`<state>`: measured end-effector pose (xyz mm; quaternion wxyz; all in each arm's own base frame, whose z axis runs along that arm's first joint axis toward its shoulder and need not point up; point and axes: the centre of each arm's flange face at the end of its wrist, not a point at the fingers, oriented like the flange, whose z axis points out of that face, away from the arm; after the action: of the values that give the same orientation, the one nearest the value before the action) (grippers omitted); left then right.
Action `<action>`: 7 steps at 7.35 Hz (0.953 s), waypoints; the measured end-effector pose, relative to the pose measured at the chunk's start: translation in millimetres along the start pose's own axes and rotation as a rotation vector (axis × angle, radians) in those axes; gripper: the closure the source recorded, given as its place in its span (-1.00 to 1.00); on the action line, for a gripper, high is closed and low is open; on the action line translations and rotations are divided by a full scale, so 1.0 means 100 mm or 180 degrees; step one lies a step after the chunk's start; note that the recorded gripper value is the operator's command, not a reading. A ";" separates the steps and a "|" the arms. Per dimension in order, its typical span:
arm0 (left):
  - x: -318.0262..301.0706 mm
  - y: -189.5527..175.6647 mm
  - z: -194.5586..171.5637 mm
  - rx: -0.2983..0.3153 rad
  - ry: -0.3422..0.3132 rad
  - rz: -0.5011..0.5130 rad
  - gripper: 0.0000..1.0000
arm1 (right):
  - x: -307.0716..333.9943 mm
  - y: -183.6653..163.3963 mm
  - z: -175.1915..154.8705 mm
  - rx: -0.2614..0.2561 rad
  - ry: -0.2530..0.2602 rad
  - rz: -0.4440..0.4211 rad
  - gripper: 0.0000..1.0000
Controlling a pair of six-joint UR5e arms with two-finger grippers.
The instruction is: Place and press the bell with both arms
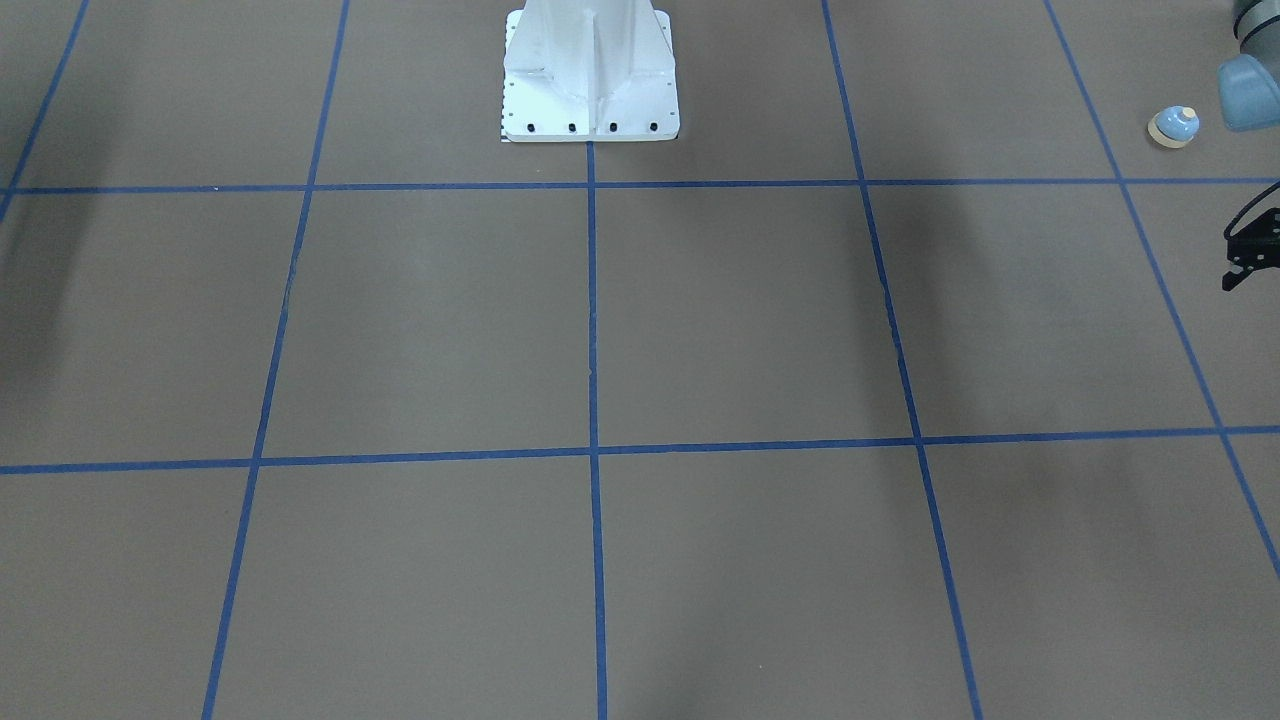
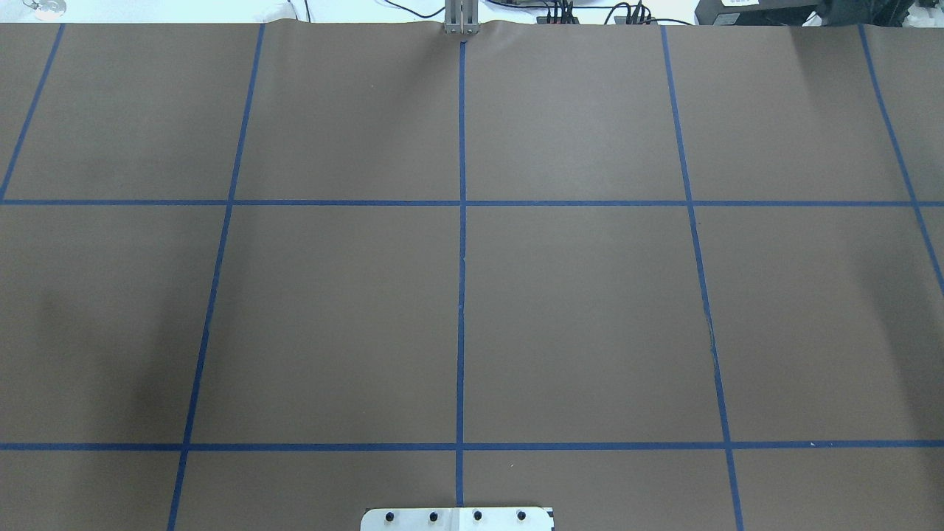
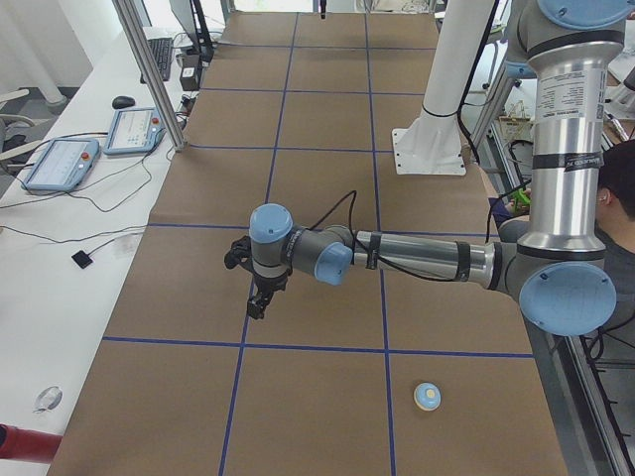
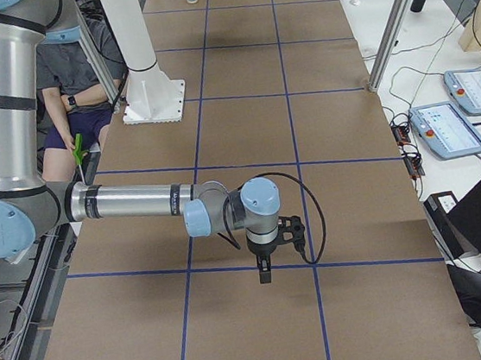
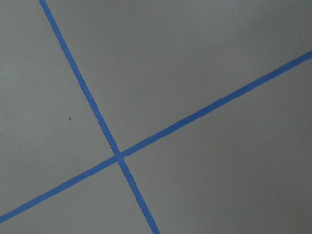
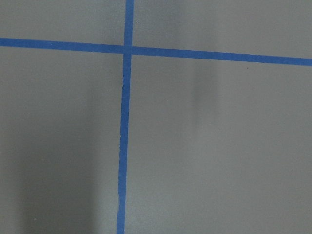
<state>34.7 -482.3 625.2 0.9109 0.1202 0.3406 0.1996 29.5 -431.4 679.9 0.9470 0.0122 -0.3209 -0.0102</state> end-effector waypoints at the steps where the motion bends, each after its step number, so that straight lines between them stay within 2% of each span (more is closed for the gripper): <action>1: -0.06 0.27 0.14 -0.0120 0.0022 -0.0080 -1.00 | 0.00 0.00 0.00 0.0015 -0.0003 -0.0012 -1.00; 3: -0.11 0.91 0.34 -0.0266 0.0115 -0.0195 -1.00 | 0.00 0.02 0.01 0.0047 -0.0009 -0.0037 -1.00; 5: -0.09 1.63 0.50 -0.0397 0.0340 -0.0340 -1.00 | 0.01 0.04 0.01 0.0048 -0.0010 -0.0038 -1.00; 7: -0.07 2.32 0.60 -0.0607 0.0414 -0.0515 -1.00 | 0.01 0.04 0.01 0.0048 -0.0011 -0.0043 -1.00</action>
<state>4.5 -283.3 756.1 0.9073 -0.0079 0.3870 0.1643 29.5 -427.4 681.6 0.9462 0.0215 -0.3225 -0.0142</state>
